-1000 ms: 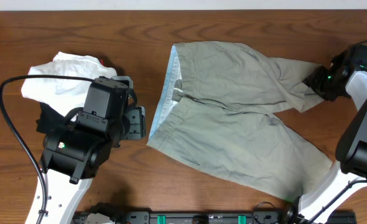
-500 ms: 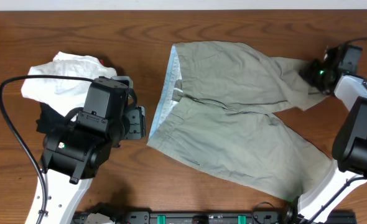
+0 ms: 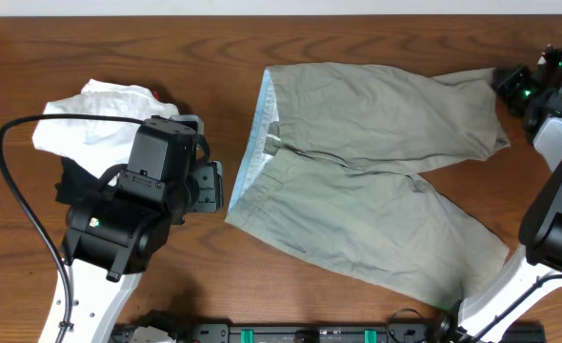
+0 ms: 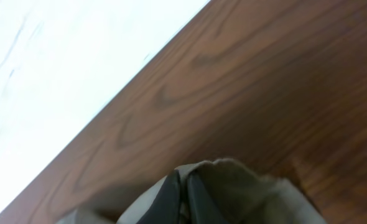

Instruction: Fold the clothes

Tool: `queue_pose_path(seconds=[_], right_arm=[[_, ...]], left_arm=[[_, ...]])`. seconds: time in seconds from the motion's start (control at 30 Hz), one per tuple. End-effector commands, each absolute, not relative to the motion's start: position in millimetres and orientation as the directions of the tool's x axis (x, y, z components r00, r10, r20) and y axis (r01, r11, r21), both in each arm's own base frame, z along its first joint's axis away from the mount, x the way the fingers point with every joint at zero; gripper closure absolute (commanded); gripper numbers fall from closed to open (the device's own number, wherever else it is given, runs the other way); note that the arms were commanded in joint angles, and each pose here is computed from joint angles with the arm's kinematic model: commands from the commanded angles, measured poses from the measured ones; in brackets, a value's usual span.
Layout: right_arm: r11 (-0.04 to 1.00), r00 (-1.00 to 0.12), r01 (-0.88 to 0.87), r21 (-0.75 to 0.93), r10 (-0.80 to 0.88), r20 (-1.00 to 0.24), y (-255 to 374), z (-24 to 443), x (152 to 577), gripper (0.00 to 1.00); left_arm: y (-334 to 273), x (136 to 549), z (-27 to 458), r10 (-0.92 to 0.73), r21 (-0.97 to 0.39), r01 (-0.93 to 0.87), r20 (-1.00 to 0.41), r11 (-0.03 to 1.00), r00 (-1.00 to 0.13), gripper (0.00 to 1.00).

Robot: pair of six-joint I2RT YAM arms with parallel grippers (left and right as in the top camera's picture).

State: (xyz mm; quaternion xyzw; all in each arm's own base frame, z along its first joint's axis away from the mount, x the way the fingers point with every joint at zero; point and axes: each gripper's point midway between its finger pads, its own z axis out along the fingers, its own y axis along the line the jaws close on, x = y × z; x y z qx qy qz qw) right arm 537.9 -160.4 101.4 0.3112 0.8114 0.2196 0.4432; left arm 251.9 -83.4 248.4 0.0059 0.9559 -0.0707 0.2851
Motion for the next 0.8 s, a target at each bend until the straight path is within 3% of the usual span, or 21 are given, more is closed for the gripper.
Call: queue_pose_path(seconds=[0.0, 0.2, 0.23, 0.3, 0.33, 0.47, 0.63, 0.77], right_arm=[[0.734, -0.327, 0.364, 0.573, 0.677, -0.66, -184, 118, 543, 0.99], [0.788, -0.356, 0.321, 0.526, 0.615, -0.704, -183, 119, 544, 0.87], [0.787, -0.351, 0.329, 0.523, 0.616, -0.706, -186, 119, 543, 0.74], [0.784, -0.347, 0.334, 0.523, 0.618, -0.705, -190, 119, 542, 0.29], [0.782, -0.347, 0.339, 0.523, 0.62, -0.703, -191, 118, 541, 0.25], [0.76, -0.374, 0.374, 0.531, 0.648, -0.664, -199, 107, 530, 0.21], [0.697, -0.475, 0.451, 0.557, 0.716, -0.511, -193, 74, 499, 0.21], [0.655, -0.505, 0.527, 0.542, 0.754, -0.42, -196, 52, 477, 0.32]], left_arm=[[-81, 254, 254, -0.042, -0.132, 0.038, -0.558, 0.99, -0.829, 0.36], [-81, 254, 254, -0.043, -0.132, 0.038, -0.558, 0.99, -0.829, 0.36], [-81, 254, 254, -0.043, -0.132, 0.038, -0.558, 0.99, -0.829, 0.36], [-81, 254, 254, -0.043, -0.132, 0.038, -0.557, 0.99, -0.829, 0.37], [-81, 254, 254, -0.043, -0.132, 0.038, -0.557, 0.99, -0.829, 0.37], [-81, 254, 254, -0.043, -0.132, 0.038, -0.557, 0.99, -0.829, 0.36], [-81, 254, 254, -0.043, -0.132, 0.038, -0.558, 0.99, -0.829, 0.36], [-81, 254, 254, -0.042, -0.132, 0.038, -0.557, 0.99, -0.829, 0.37]])
